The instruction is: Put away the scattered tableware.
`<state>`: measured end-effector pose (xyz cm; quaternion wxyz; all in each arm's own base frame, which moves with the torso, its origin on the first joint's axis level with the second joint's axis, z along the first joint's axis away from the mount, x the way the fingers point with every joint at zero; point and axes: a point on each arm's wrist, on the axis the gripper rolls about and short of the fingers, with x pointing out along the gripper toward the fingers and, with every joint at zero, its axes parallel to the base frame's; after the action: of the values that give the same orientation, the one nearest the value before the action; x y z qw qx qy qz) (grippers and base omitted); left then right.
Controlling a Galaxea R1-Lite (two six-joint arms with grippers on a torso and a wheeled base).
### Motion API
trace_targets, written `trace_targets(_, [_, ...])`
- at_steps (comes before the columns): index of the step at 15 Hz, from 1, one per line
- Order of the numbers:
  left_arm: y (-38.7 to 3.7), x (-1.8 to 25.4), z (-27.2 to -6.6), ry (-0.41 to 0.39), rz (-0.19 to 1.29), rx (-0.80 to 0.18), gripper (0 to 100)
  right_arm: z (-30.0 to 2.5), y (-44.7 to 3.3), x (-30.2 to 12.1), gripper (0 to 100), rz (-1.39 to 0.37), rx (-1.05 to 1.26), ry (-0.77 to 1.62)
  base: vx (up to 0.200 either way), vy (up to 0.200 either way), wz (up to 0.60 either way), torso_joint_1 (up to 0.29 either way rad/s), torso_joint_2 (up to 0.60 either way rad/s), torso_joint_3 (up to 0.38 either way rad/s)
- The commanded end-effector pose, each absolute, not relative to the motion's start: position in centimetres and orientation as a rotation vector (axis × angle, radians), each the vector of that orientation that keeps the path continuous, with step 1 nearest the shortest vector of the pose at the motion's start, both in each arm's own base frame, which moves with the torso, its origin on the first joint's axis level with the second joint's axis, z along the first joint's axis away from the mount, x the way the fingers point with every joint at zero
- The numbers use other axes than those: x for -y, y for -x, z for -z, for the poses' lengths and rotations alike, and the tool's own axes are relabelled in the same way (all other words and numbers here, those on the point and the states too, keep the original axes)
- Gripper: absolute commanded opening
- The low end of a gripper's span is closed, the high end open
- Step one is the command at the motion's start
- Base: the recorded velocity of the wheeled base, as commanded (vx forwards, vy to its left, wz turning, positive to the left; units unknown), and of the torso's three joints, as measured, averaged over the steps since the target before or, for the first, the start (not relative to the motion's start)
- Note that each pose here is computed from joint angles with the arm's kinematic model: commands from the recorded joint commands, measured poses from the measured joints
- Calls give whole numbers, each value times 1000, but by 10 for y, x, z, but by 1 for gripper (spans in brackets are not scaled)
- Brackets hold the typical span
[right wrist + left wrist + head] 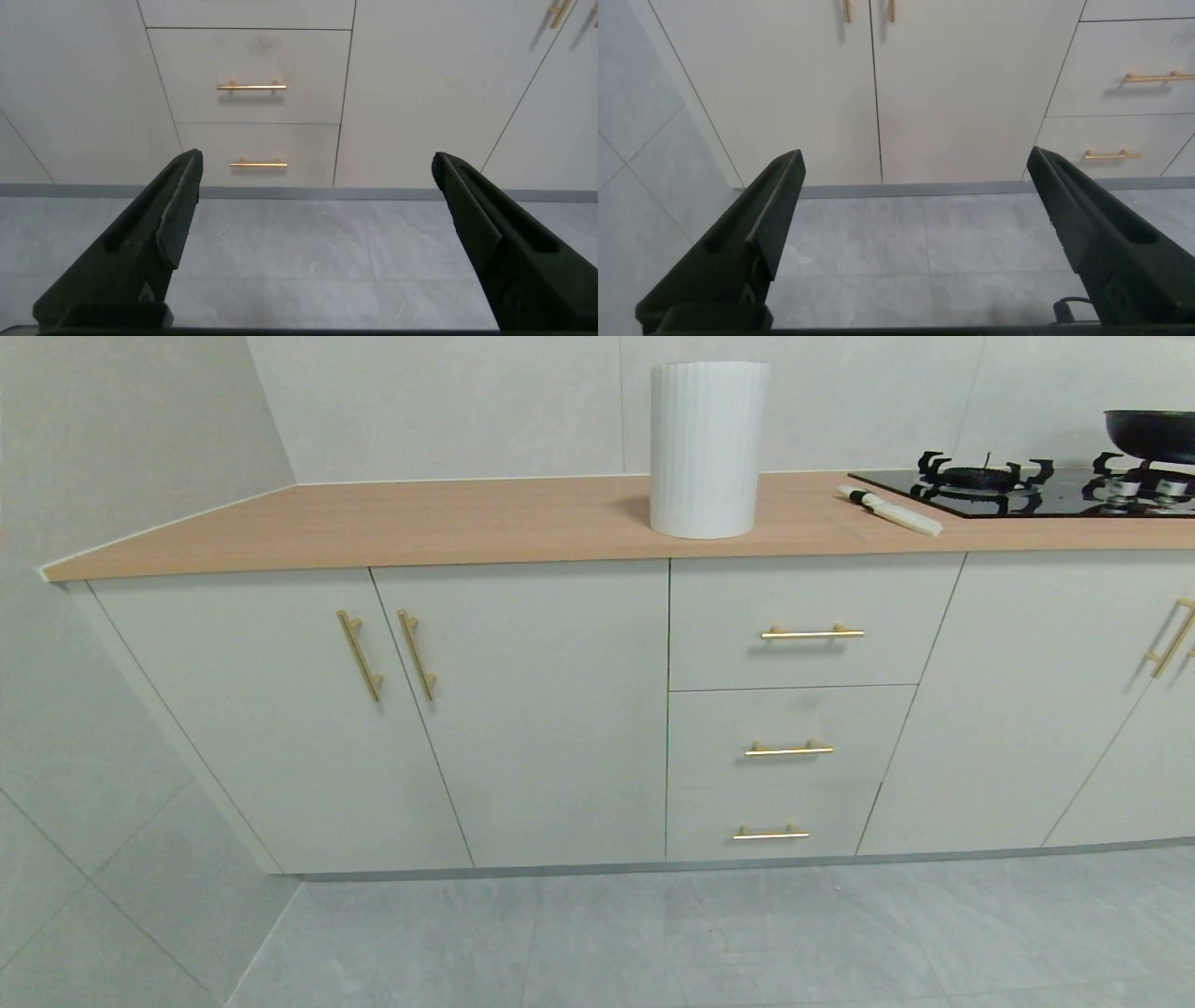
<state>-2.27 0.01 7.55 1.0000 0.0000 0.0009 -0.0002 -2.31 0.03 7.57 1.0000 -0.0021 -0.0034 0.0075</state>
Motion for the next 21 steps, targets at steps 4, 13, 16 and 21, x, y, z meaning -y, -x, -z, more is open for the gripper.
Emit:
trace_targets(4, [23,0,-76,-5,0,-3,100,-76,23,0,100,-21,2,5,0,0,0,0,0,0])
trace_targets(13, [23,0,-75,-5,2,-5,100,-76,23,-1,100,-35,2,3,22,0,0,0,0,1])
trace_targets(16, [23,0,-76,-5,2,-3,100,-76,23,-1,100,-35,2,3,200,0,0,4,-1,6])
trace_targets(21, [23,0,-76,-5,2,-3,100,-76,23,-1,100,-35,2,3,200,0,0,4,1,0])
